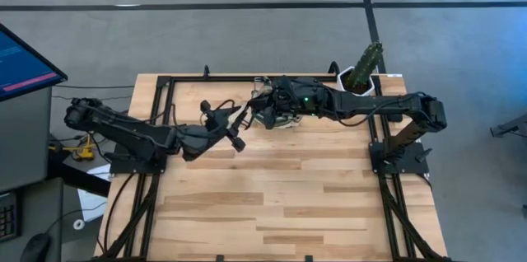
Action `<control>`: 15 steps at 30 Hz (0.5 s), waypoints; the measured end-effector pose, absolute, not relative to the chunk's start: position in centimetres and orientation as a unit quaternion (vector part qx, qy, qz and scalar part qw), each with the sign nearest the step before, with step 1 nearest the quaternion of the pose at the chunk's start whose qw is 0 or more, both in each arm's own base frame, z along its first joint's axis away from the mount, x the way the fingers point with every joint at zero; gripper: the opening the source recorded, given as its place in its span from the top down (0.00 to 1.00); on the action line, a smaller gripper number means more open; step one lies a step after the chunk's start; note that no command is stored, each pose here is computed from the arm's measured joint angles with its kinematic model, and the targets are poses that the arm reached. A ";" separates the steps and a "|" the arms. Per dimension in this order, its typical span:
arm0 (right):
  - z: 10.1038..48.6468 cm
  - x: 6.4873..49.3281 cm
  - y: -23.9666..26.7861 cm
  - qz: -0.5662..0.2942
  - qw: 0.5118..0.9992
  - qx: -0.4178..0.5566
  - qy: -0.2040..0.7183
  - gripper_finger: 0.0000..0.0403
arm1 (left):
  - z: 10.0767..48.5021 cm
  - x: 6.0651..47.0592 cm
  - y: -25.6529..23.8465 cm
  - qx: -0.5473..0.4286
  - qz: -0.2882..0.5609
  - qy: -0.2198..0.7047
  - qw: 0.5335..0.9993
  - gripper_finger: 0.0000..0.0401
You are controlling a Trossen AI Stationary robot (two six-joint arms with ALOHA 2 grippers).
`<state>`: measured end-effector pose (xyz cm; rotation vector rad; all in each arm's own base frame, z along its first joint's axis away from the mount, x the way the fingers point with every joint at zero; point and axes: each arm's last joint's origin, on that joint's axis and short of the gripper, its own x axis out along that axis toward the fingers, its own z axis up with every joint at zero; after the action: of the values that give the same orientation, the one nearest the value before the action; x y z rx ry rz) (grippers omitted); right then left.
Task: Pick & Place Garden tools in Gardening bag
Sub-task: Put the green shears into the brown gardening bag
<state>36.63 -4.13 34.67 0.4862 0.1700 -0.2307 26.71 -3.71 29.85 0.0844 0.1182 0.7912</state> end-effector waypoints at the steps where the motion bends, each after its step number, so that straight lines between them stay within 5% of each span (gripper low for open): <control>1: 34.8 36.5 -4.1 -0.113 0.962 0.236 0.083 0.96 | 30.1 26.5 -3.7 0.032 0.384 0.051 0.921 0.69; 15: 33.8 34.8 -4.7 -0.130 0.955 0.181 0.195 0.96 | 33.9 23.1 -3.0 -0.024 0.357 -0.018 0.934 0.49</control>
<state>34.76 -4.65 33.76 0.3669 0.3954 -0.2644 23.09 -2.97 33.89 -0.0492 -0.0365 0.7307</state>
